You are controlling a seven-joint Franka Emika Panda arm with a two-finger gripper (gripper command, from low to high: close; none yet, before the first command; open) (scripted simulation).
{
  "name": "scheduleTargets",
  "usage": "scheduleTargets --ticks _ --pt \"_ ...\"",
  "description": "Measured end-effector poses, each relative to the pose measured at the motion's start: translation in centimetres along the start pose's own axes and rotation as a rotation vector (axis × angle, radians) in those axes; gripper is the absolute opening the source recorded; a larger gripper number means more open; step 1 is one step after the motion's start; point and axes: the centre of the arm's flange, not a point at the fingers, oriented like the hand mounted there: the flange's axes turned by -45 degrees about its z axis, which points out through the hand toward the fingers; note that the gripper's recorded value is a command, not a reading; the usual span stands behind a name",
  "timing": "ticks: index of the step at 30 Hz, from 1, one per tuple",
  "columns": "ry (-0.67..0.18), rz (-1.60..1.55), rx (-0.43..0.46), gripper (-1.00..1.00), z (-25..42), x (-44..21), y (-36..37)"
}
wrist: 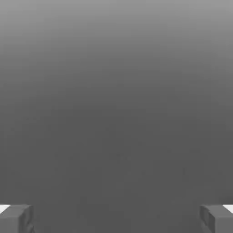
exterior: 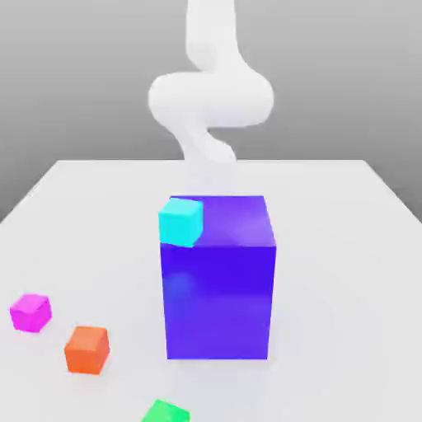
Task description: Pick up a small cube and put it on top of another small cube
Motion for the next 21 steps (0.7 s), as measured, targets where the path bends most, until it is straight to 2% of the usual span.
scheduleTargets --ticks 5,10,16,21 --pt "-0.132 0.306 -0.140 0.00 10.6 -1.9 7.2" --pt "-0.244 0.615 -0.274 0.00 19.1 -6.7 15.4" --pt "-0.362 0.997 -0.429 0.00 26.5 -16.2 24.7" --pt "-0.445 1.346 -0.562 0.00 29.8 -26.7 31.6"
